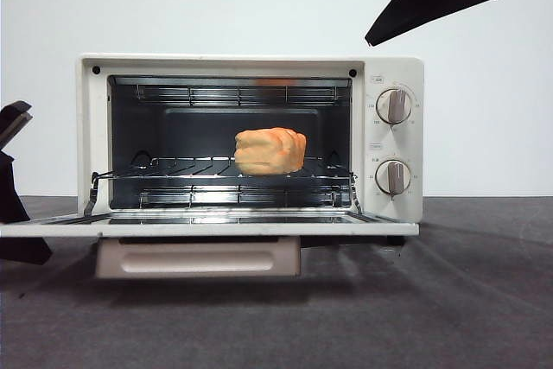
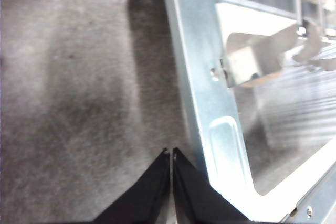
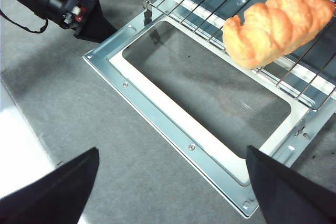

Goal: The left arm flap open the oven, the right arm pick bread and place it into oven, the left arm flap close the oven

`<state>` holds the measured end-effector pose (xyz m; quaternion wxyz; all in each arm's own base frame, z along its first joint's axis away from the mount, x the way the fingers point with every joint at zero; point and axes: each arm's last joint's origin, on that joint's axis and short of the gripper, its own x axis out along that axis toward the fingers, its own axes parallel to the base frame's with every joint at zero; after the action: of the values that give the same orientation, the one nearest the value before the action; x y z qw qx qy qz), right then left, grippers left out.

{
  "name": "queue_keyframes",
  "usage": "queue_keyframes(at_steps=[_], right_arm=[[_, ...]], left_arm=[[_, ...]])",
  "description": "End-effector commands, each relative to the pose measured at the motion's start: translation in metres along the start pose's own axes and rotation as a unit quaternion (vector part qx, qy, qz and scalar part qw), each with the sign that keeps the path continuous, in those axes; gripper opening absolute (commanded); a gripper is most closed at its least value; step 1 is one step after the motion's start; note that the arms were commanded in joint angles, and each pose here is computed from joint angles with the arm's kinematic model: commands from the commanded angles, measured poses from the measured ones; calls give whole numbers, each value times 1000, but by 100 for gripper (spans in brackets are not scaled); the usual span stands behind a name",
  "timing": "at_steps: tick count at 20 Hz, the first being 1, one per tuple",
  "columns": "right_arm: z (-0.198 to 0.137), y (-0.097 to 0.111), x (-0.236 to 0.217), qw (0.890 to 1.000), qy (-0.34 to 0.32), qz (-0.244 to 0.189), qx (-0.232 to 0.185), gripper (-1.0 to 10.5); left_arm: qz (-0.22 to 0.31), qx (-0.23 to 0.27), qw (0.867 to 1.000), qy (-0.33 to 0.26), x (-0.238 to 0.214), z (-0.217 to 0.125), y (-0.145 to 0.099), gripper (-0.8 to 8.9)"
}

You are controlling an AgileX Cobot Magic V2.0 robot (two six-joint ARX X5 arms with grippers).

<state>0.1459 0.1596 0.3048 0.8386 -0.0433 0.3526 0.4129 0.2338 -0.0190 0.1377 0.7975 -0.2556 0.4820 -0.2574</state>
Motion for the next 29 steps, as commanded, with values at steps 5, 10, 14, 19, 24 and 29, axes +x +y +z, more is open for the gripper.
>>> queue_keyframes(at_steps=[5, 10, 14, 19, 24, 29], right_arm=[[4, 3, -1, 1000, -6, 4, -5, 445], [4, 3, -1, 1000, -5, 4, -2, 445], [4, 3, -1, 1000, -5, 4, 4, 445], [4, 3, -1, 1000, -5, 4, 7, 445], [4, 3, -1, 1000, -5, 4, 7, 445], [4, 3, 0, 1000, -6, 3, 6, 445]], left_arm=[[-87, 0, 995, -40, -3, 16, -5, 14], [-104, -2, 990, -91, -9, 29, -5, 15], [-112, 7, 985, -133, -16, 39, -5, 15], [-125, 22, 975, -182, -25, 50, -6, 14], [-132, 18, 974, -186, -26, 51, -8, 15], [-160, 61, 966, -196, -43, 49, -37, 16]])
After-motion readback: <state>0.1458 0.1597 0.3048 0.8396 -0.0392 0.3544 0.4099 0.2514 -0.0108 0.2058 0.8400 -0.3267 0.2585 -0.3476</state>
